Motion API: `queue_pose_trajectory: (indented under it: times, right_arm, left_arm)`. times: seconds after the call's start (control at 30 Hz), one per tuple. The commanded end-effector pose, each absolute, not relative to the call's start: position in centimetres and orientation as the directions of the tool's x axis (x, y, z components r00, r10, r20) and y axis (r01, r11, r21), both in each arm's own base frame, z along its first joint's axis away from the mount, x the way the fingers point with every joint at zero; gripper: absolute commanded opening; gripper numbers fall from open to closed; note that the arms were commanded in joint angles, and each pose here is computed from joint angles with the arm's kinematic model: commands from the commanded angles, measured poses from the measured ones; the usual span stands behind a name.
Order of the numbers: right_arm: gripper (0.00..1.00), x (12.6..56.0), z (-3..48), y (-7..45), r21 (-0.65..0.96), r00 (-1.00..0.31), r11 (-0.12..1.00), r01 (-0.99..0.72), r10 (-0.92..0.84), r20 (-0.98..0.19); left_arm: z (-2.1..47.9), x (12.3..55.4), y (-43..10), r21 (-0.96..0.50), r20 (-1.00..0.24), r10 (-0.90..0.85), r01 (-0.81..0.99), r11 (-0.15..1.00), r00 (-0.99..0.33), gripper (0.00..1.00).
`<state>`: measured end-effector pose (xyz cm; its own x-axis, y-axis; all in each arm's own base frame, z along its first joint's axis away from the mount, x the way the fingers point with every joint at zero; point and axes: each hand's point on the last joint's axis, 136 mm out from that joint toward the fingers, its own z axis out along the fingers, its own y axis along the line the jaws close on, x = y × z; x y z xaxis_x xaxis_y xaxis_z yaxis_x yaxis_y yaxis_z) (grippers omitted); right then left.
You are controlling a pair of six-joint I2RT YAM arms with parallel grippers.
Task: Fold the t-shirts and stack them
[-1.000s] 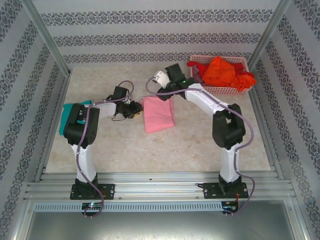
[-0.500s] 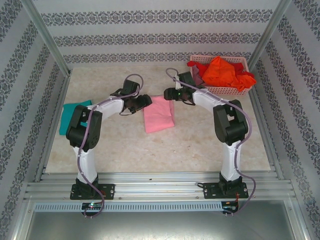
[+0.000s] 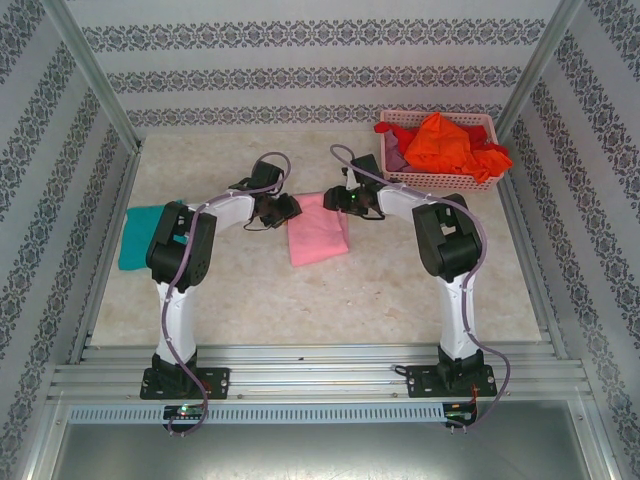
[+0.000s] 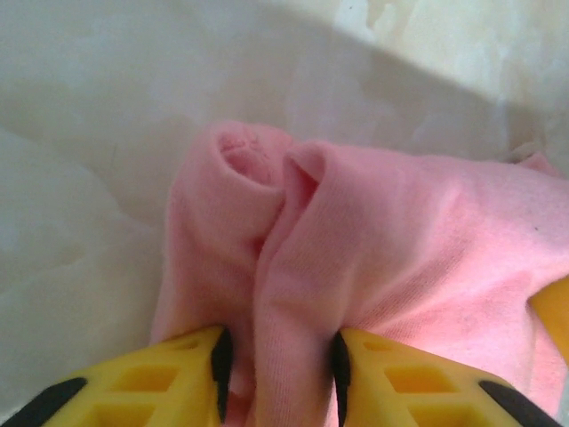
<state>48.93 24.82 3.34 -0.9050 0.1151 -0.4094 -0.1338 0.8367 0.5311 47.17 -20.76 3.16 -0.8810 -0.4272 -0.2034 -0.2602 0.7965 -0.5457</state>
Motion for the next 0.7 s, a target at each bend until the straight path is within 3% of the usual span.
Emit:
queue_pose_trajectory:
  times: [0.0, 0.23, 0.37, 0.67]
  right_arm:
    - [0.48, 48.1, 2.8, 26.8, 0.6, -0.923, 0.786, -0.149, 0.108, -0.37]
    - [0.35, 47.6, 3.7, 28.7, 0.695, -0.933, 0.698, -0.172, 0.111, -0.343]
    - [0.24, 47.6, 3.6, 29.4, 0.737, -0.94, 0.657, -0.159, 0.127, -0.317]
    - [0.22, 47.0, 3.8, 30.4, 0.768, -0.941, 0.625, -0.136, 0.16, -0.297]
  left_arm:
    - [2.0, 47.2, -21.3, -0.551, -0.167, -0.433, -0.28, 0.786, -0.886, 0.33]
    - [2.4, 47.8, -21.8, -0.592, -0.162, -0.44, -0.269, 0.759, -0.883, 0.25]
    - [2.7, 48.0, -21.6, -0.6, -0.166, -0.44, -0.264, 0.755, -0.882, 0.15]
    - [2.4, 47.0, -18.3, -0.581, -0.168, -0.461, -0.29, 0.761, -0.872, 0.06]
